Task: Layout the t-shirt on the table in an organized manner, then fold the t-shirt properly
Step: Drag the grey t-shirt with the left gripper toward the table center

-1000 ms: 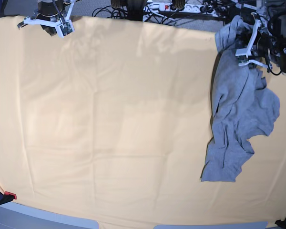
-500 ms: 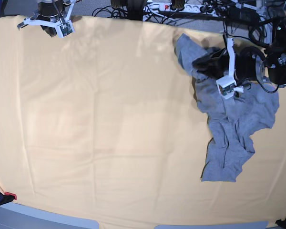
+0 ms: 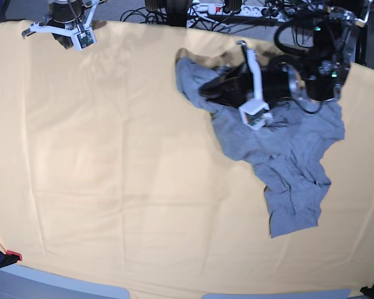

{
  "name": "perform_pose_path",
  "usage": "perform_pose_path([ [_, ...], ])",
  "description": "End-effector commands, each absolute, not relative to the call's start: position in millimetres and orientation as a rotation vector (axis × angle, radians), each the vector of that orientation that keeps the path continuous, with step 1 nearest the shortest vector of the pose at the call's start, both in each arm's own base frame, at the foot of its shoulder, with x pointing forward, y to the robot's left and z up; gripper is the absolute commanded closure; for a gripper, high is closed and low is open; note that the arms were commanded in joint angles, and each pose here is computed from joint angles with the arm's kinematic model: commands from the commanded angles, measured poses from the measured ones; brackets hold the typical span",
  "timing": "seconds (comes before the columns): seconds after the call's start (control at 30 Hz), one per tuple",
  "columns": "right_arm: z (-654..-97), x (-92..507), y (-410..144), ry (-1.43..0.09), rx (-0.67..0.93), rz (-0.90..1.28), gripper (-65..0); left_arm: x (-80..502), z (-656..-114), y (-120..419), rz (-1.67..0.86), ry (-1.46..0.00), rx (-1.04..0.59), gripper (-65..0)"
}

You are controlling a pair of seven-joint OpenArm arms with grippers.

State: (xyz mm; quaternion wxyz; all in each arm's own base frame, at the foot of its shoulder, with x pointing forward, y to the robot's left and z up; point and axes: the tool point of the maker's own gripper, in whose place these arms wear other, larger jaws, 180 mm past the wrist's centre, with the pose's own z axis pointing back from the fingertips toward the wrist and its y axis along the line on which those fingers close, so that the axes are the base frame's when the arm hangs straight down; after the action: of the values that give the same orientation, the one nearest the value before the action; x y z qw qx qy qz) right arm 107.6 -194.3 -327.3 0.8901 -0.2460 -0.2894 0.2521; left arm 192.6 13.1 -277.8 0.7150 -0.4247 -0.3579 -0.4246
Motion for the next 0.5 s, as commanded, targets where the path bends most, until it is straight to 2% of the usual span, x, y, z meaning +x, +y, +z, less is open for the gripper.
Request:
perform_pose_path([
  [0.0,-321.0,108.8,-195.1,-0.620,-0.523,0.525,0.0,192.9,-270.1,1.6,-0.955,-0.828,-0.983,0.0],
  [0.23,-321.3,107.8,-195.1,-0.616,-0.523,0.526,0.0,191.9,-297.1,-49.4,-0.996,-0.772,-1.045,0.0],
  [0.47,-322.1,105.7,-195.5,-0.608,-0.522,0.526,0.0,189.7,-278.7,-86.2,-0.963,-0.816,-1.160,0.0],
])
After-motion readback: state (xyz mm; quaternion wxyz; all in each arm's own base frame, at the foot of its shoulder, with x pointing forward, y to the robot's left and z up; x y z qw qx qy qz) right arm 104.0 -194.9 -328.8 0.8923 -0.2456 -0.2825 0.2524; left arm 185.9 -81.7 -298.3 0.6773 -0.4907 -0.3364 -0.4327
